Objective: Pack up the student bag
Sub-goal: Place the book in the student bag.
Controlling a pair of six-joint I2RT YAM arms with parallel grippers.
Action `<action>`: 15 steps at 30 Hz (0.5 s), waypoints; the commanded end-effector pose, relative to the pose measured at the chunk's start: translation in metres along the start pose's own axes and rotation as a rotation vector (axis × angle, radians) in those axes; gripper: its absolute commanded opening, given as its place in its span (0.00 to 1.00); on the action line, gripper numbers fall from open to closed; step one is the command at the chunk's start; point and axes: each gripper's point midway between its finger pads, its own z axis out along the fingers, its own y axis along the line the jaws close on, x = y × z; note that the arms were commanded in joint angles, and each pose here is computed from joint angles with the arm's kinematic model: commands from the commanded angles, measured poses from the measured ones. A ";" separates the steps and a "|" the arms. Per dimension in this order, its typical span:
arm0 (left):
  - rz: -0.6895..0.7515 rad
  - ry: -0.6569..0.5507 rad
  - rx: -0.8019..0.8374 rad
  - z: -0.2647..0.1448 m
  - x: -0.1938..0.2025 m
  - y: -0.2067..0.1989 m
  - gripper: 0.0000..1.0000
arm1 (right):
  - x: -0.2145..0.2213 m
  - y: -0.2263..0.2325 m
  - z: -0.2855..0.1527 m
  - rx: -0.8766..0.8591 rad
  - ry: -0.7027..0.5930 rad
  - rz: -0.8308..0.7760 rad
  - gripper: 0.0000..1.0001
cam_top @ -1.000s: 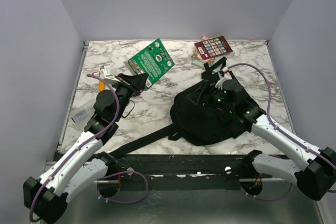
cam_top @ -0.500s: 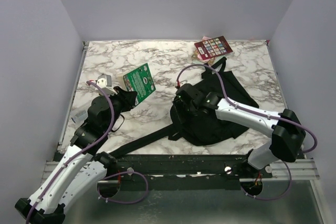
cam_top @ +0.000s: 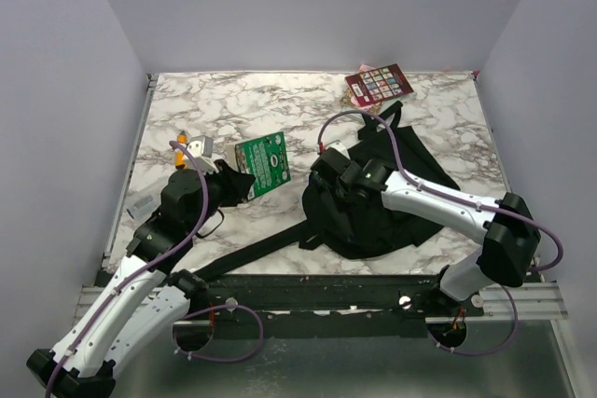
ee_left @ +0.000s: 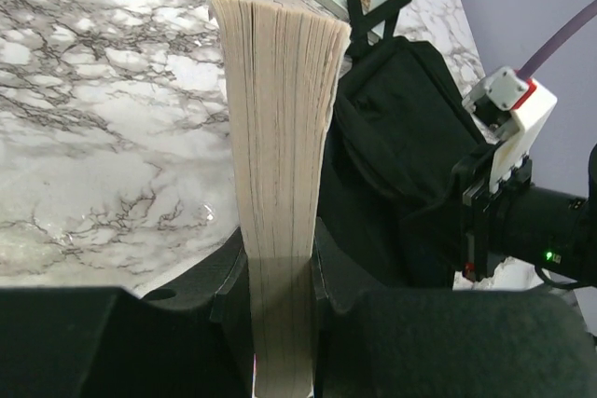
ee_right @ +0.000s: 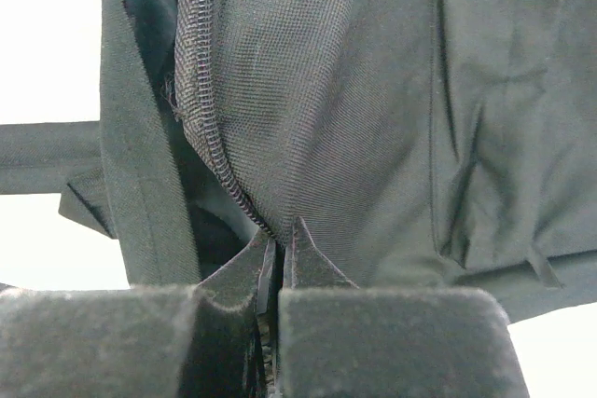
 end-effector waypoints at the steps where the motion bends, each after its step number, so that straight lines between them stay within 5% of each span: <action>1: -0.015 -0.036 0.125 -0.013 -0.023 -0.033 0.00 | -0.019 -0.021 -0.022 0.097 -0.074 0.030 0.01; 15: -0.389 0.288 0.280 -0.033 0.011 -0.081 0.00 | -0.106 -0.073 -0.089 0.201 -0.400 0.390 0.01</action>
